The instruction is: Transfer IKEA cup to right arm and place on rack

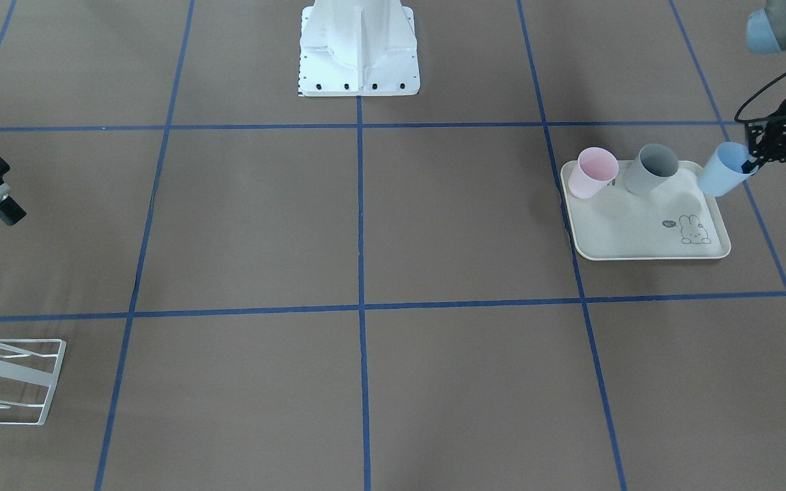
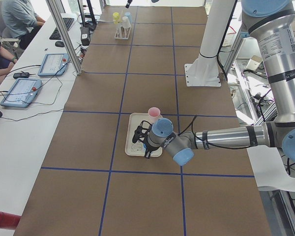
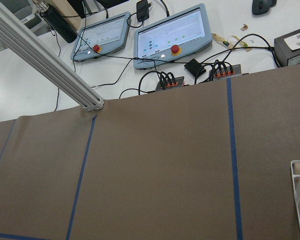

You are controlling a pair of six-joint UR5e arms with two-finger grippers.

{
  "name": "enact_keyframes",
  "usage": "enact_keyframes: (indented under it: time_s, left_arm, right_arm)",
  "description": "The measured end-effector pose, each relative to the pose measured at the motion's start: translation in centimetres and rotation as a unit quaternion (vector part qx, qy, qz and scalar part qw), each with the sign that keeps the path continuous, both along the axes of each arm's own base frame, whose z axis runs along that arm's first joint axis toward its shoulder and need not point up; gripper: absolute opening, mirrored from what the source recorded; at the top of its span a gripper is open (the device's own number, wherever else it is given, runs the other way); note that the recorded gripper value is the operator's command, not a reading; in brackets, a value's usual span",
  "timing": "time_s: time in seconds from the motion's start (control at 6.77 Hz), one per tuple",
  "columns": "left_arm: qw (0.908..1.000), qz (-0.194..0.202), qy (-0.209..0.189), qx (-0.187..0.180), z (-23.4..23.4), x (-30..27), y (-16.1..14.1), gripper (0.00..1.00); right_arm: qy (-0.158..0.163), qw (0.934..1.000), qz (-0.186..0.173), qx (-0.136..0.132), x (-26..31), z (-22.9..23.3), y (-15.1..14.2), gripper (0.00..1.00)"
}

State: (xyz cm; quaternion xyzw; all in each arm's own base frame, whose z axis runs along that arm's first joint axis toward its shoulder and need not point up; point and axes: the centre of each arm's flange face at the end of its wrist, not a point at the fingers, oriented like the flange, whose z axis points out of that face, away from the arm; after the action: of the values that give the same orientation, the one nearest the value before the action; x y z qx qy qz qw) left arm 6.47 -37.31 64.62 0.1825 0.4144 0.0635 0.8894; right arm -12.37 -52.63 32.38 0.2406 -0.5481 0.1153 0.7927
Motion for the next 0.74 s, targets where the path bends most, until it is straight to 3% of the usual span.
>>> enact_keyframes:
  time_s: [0.3,0.59,0.74]
  left_arm:
    - [0.9959,-0.086,-0.003,0.026,-3.1,-5.0,-4.9,0.0]
    - [0.9816,-0.182,-0.02,0.055,-7.4,-8.0,-9.9,0.0]
    - [0.9712,-0.232,-0.009,0.054,-9.9,-8.4,-11.4,0.0]
  right_arm:
    - [-0.001,1.0,0.0,0.003,0.0,-0.3,-0.1,1.0]
    - [-0.004,0.9999,-0.002,0.01,-0.3,-1.2,-0.3,1.0]
    - [-0.008,0.9999,-0.004,0.013,-0.7,-1.9,-0.5,1.0]
